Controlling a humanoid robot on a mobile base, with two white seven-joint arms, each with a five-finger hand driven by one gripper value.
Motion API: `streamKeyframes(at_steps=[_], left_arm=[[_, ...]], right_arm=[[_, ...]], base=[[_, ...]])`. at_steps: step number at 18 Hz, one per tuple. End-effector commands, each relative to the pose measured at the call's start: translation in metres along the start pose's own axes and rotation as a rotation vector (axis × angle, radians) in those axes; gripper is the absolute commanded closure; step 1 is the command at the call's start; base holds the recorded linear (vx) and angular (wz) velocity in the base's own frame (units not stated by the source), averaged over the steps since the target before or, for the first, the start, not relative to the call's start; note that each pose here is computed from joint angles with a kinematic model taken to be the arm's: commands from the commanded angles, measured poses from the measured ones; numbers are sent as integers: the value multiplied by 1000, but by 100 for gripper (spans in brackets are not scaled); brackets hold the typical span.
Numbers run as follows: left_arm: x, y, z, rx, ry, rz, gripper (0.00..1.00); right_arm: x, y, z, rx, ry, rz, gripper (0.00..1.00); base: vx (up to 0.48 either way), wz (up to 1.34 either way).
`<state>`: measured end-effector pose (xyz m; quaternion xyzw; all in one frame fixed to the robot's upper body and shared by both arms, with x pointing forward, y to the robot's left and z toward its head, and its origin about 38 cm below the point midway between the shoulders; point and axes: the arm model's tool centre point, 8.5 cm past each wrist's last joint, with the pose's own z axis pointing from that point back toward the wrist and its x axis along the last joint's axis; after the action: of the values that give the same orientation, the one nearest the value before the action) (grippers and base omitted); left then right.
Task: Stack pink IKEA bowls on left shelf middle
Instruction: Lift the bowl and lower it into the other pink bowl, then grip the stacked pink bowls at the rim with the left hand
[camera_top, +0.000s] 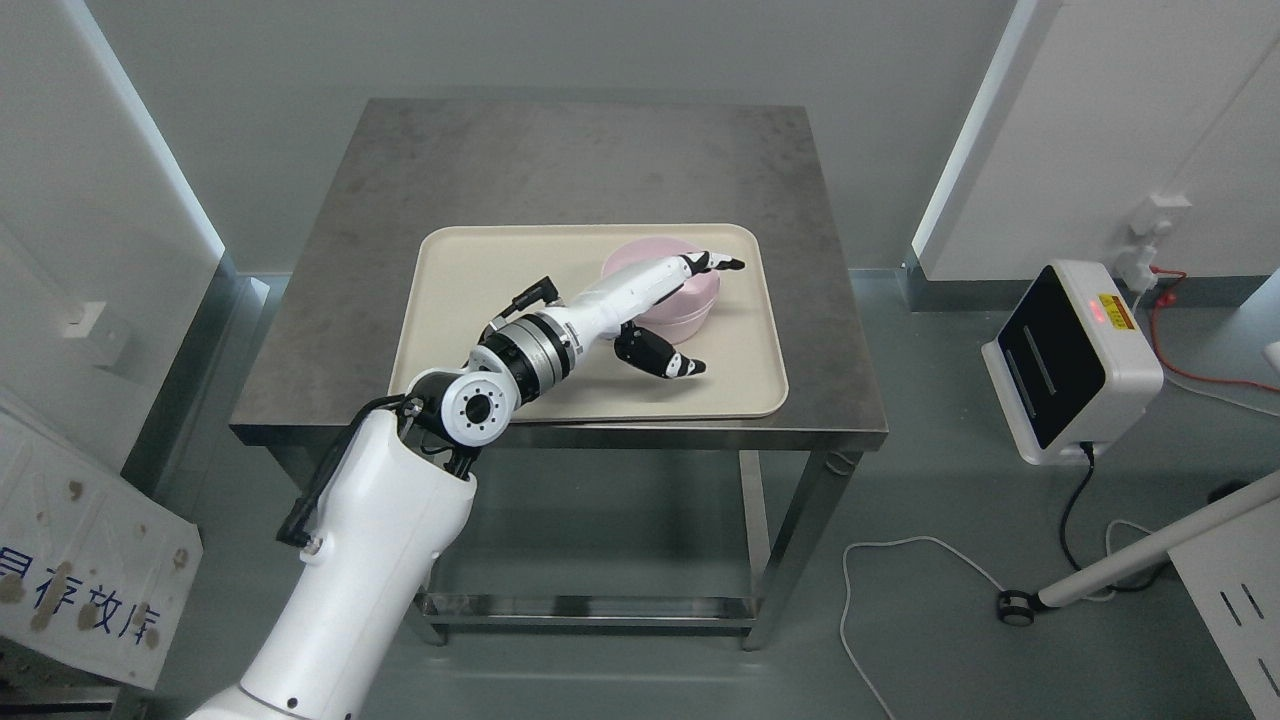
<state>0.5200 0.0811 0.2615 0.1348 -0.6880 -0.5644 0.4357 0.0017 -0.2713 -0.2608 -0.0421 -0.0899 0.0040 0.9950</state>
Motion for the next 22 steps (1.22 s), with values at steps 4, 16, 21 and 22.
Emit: streamKeyframes(at_steps=[4, 16, 21, 22], left_arm=[[-25, -1, -3, -62, 151, -198, 39], [-31, 1, -2, -72, 165, -261, 80], [-38, 30, 7, 3, 151, -237, 98], [-39, 40, 11, 33, 149, -218, 98]], right_arm=[[0, -11, 0, -17, -1, 3, 0], [0, -11, 0, -17, 1, 3, 0], [0, -11, 0, -17, 1, 3, 0], [0, -11, 0, -17, 1, 3, 0]], base=[[0, 0], [0, 0], [0, 0], [0, 0]])
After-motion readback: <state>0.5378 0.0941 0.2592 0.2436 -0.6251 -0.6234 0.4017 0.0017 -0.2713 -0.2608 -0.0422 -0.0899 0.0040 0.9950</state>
